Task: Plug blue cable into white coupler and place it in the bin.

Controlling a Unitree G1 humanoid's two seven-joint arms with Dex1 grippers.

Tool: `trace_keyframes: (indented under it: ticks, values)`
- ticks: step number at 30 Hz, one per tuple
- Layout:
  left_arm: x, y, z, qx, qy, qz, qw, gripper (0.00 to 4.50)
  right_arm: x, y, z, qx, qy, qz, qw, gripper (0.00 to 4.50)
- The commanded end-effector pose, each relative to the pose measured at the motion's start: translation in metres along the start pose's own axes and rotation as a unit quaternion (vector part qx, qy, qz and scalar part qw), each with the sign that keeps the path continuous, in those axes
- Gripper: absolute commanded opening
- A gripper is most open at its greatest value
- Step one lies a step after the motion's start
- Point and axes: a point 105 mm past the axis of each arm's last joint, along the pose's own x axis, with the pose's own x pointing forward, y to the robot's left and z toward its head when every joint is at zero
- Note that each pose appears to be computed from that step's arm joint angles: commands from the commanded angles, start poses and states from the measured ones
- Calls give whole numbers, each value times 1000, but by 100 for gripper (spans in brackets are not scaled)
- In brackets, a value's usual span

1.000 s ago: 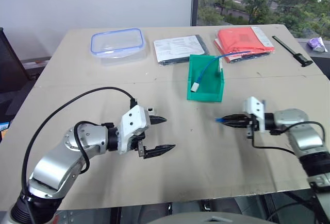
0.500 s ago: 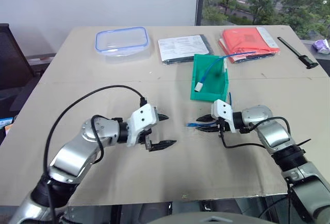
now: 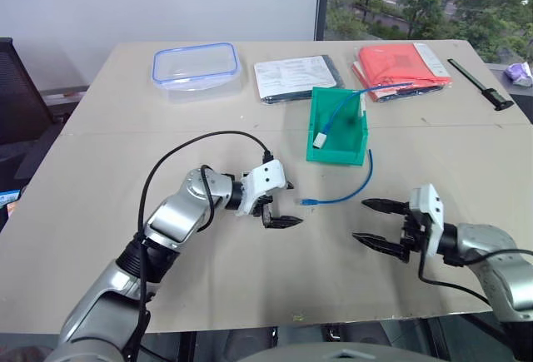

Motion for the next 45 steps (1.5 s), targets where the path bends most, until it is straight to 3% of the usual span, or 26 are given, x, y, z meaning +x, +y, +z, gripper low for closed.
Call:
trace_keyframes:
  ticks: [1,4,7,10,16,19,22,25,28,31,35,45]
  values:
    - [4,6,7,21,2,6,1000,450,-8,1,15,-33,-26,-20,999,391]
    - [7,3,7,15,7,-9,1000,450,-9,3,20,-39,-48,-27,998,391]
    - [8,1,6,13,11,-17,1000,366,-8,4,22,-45,-62,-27,997,395]
    - [9,2,5,12,13,-17,1000,228,-7,3,21,-48,-64,-28,996,395]
    - [9,-2,6,9,15,-28,999,4,-8,2,21,-50,-64,-31,996,395]
    - [10,-3,17,-7,-16,-32,999,4,-10,3,18,-20,-61,-42,997,395]
    - [9,-5,42,-43,-74,-44,995,4,-11,18,16,79,-79,-27,993,395]
    - [2,-15,81,-130,-172,-92,972,4,-13,33,19,199,-124,-12,972,395]
    - [-4,-28,92,-200,-198,-144,949,4,-11,42,26,261,-162,6,952,395]
    - [-6,-32,94,-260,-202,-169,929,4,-8,39,31,282,-180,2,942,395]
    - [-15,-34,109,-321,-241,-218,889,4,-4,36,64,288,-260,21,921,395]
    - [-11,-36,116,-354,-251,-238,869,4,8,42,92,274,-282,52,918,395]
